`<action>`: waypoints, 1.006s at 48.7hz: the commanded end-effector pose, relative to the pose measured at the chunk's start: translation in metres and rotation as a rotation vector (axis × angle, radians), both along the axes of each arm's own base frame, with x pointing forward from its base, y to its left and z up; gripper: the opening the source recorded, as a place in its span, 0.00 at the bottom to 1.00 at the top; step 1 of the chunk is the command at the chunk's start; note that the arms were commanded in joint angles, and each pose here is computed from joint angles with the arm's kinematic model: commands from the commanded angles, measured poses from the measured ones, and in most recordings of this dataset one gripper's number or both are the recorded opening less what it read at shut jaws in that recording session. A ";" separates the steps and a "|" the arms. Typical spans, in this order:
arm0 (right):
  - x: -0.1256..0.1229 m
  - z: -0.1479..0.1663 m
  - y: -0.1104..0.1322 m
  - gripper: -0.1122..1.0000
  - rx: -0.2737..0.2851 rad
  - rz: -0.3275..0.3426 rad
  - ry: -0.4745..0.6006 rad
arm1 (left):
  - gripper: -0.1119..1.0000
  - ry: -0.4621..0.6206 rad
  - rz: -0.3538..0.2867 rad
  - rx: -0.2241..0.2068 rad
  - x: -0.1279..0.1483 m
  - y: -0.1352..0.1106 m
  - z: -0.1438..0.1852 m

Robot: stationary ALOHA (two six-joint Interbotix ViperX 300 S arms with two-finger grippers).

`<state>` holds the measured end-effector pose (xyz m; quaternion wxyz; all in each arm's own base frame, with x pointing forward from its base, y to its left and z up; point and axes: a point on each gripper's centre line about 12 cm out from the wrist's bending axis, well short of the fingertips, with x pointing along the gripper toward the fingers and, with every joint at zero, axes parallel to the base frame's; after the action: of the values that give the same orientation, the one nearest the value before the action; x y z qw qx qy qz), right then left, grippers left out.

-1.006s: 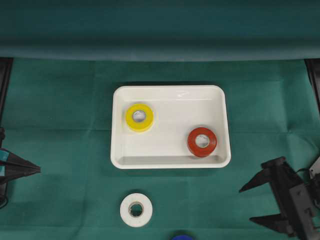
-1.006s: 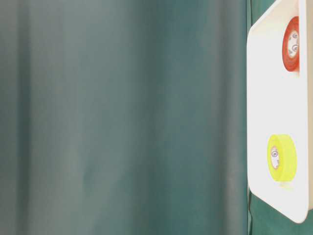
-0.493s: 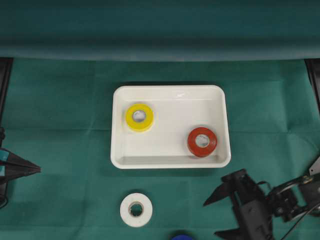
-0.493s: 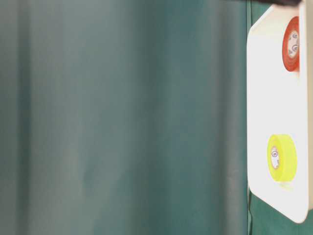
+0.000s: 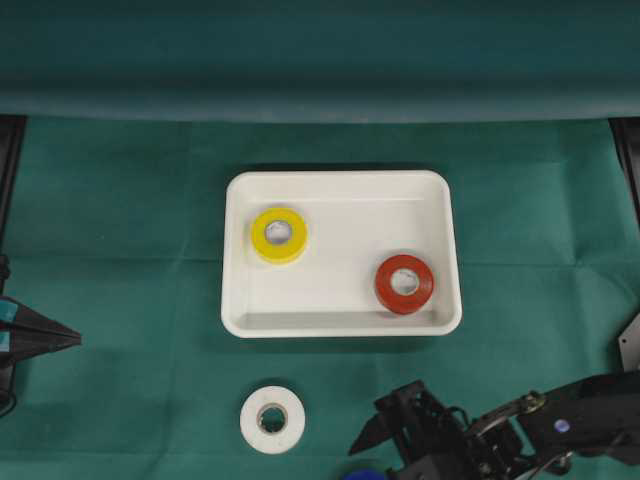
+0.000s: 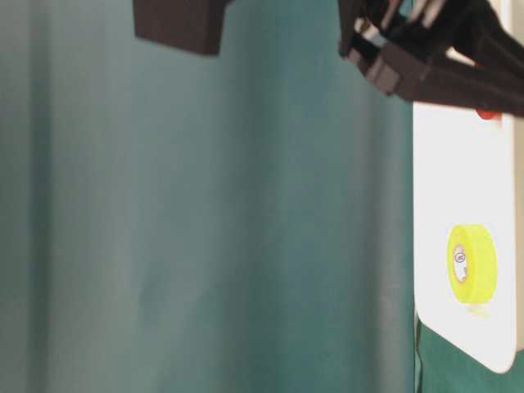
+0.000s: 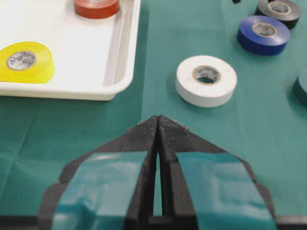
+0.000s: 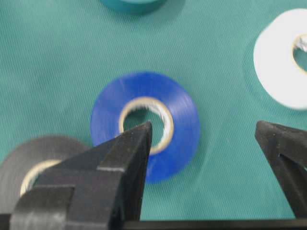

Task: Put the tape into the white case with the right arm.
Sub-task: 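Reach the right gripper down to the blue tape roll and grip it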

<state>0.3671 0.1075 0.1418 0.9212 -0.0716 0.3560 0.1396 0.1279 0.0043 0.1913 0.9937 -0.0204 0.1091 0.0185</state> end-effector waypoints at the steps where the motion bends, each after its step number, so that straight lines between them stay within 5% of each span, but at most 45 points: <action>1: 0.010 0.011 0.006 0.78 0.013 0.008 -0.037 | 0.10 -0.011 0.002 -0.001 0.001 0.000 0.004; 49: 0.024 -0.036 0.003 0.78 -0.053 -0.019 0.107 | 0.10 -0.012 0.003 -0.001 0.001 0.000 0.005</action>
<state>0.3871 0.1118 0.0977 0.8961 -0.0838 0.4170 0.1272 0.1279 0.0043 0.1913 0.9937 -0.0204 0.1091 0.0185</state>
